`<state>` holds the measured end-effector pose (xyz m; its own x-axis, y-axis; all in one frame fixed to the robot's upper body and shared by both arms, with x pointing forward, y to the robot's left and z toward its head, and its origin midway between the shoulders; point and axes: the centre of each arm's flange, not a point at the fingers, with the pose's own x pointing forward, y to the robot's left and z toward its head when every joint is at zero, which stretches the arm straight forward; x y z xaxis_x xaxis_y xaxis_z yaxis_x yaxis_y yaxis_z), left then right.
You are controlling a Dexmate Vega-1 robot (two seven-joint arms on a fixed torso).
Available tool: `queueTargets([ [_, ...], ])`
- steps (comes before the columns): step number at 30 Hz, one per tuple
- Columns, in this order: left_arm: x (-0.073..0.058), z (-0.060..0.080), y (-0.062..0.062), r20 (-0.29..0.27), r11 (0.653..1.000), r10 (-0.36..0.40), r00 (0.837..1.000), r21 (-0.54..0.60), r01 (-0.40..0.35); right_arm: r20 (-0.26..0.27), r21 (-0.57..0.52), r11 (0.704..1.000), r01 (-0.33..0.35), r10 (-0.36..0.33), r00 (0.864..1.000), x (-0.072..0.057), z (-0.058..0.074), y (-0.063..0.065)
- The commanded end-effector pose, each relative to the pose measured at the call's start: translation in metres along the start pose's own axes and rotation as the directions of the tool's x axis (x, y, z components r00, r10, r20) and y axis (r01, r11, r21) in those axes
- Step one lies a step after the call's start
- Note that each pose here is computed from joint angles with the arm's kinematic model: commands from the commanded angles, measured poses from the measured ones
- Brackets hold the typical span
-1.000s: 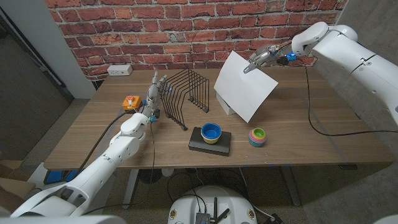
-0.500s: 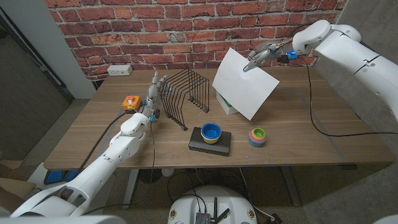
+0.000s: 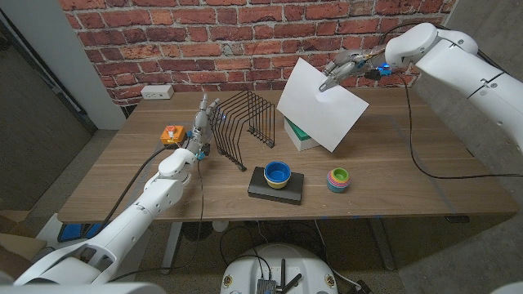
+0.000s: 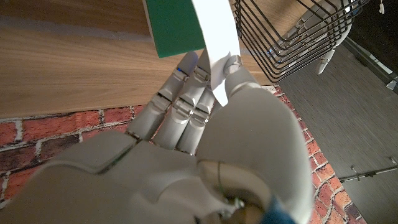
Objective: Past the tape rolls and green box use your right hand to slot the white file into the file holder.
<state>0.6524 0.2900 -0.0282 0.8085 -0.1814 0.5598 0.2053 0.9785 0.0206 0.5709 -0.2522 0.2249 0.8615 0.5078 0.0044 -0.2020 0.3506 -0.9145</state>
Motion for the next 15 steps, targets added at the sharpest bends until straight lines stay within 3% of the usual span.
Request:
queueTargets([
  [1, 0.000, 0.000, 0.000, 0.000, 1.000, 0.000, 1.000, 0.000, 0.000, -0.001, -0.113, 0.993, 0.024, -0.024, 1.000, -0.013, 0.021, -0.001],
  [15, 0.000, 0.001, 0.000, 0.000, 1.000, 0.000, 1.000, 0.000, 0.000, -0.001, -0.213, 0.976, 0.051, -0.053, 0.999, -0.021, 0.042, -0.001],
])
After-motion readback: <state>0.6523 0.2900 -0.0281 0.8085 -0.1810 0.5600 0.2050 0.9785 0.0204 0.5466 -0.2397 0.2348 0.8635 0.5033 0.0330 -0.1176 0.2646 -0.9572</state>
